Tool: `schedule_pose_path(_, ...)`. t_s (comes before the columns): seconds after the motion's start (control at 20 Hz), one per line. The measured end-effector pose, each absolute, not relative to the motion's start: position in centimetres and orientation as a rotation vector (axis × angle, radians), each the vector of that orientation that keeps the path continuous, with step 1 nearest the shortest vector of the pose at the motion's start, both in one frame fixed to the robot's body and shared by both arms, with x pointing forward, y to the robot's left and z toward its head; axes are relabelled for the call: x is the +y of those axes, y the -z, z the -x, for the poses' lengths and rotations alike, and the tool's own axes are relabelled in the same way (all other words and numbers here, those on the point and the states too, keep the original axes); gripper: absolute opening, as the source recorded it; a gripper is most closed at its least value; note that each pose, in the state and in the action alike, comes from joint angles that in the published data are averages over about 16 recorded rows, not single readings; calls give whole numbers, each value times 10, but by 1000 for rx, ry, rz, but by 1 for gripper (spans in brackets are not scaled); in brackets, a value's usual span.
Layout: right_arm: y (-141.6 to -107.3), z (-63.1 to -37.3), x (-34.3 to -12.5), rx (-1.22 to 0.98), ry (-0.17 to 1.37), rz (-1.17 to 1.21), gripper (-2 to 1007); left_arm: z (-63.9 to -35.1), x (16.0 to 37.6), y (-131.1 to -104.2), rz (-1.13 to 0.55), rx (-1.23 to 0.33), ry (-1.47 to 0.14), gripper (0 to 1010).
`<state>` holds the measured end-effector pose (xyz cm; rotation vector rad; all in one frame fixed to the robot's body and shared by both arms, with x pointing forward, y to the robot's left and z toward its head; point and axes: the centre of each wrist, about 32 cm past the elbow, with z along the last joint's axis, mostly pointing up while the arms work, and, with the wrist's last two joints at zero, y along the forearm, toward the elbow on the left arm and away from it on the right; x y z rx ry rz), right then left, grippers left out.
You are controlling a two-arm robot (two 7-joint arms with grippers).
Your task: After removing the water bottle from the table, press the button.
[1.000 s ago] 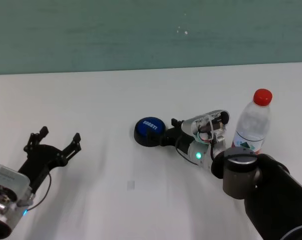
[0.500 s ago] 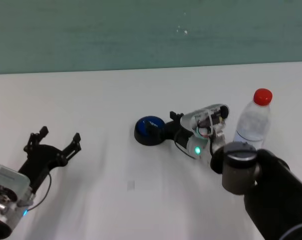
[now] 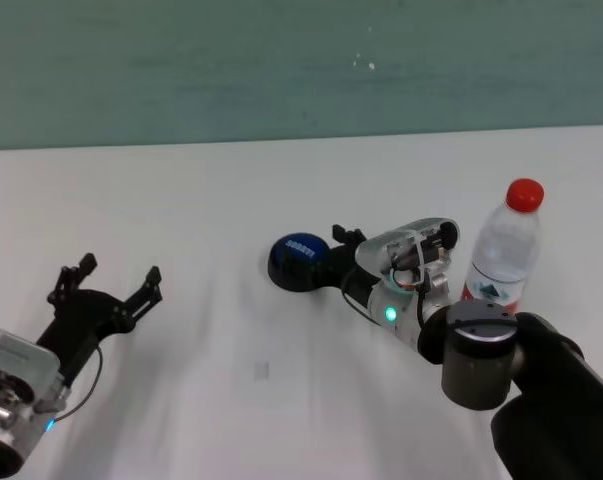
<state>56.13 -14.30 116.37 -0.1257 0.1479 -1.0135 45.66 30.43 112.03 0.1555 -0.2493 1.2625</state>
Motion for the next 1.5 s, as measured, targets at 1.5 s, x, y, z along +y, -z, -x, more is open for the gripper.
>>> schedule_pose_path(1.5,-1171,-460,-158,129,1064,93,1003,-457,304,-1120,-155,-249,-1262,1003)
